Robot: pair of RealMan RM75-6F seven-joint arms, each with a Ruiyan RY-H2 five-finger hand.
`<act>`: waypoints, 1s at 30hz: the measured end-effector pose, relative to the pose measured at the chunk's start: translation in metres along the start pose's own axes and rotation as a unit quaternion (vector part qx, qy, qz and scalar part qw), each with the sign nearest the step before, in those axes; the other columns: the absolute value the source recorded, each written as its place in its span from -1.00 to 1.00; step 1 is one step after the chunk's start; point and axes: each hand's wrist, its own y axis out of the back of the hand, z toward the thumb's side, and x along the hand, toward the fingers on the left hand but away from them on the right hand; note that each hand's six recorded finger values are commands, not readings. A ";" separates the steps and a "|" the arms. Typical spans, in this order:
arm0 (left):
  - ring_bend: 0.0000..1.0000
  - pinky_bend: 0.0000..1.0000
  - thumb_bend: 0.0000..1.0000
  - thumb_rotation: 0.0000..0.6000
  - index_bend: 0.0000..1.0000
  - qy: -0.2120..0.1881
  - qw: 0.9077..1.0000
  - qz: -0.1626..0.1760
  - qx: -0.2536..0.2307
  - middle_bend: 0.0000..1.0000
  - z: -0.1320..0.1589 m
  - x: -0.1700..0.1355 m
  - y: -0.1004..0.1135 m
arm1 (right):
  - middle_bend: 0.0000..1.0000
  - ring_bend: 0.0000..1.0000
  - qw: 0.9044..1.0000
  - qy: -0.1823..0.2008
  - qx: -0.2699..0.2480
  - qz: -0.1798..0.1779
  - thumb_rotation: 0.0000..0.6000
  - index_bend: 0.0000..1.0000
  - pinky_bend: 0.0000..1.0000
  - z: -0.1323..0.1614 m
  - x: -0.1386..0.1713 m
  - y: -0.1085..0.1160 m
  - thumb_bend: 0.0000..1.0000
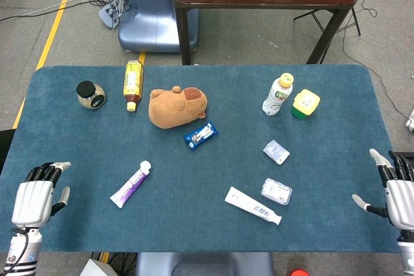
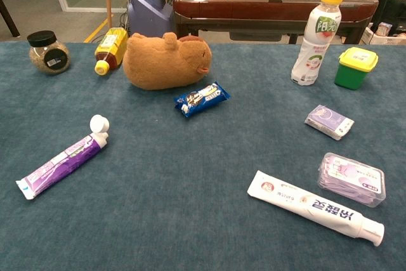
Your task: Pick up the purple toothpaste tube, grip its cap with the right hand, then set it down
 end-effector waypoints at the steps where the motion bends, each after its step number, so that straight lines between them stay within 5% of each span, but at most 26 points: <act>1: -0.60 -0.59 -0.21 1.00 -0.50 0.000 1.000 -0.001 0.000 -0.46 0.000 0.000 0.000 | -0.63 -0.92 1.000 0.000 0.000 0.000 1.00 -0.82 -1.00 0.000 0.000 0.000 -0.76; 7: -0.60 -0.59 -0.21 1.00 -0.50 -0.005 1.000 -0.004 -0.004 -0.46 0.002 0.001 -0.001 | -0.64 -0.92 1.000 0.004 -0.003 -0.008 1.00 -0.82 -1.00 0.001 -0.003 0.005 -0.75; 15: -0.60 -0.59 -0.25 1.00 -0.50 -0.040 0.999 -0.018 -0.025 -0.47 0.015 0.012 -0.004 | -0.65 -0.92 0.999 0.025 0.007 -0.047 1.00 -0.82 -1.00 0.012 -0.014 0.039 -0.75; 21: -0.60 -0.59 -0.42 1.00 -0.58 -0.089 0.995 -0.042 -0.019 -0.48 0.034 0.027 -0.018 | -0.66 -0.92 0.997 0.036 0.024 -0.070 1.00 -0.82 -1.00 0.023 -0.021 0.060 -0.75; 30: -0.62 -0.59 -0.58 1.00 -0.79 -0.127 0.989 -0.069 0.001 -0.53 0.057 0.043 -0.049 | -0.66 -0.92 0.997 0.022 0.023 -0.068 1.00 -0.82 -1.00 0.019 -0.017 0.060 -0.75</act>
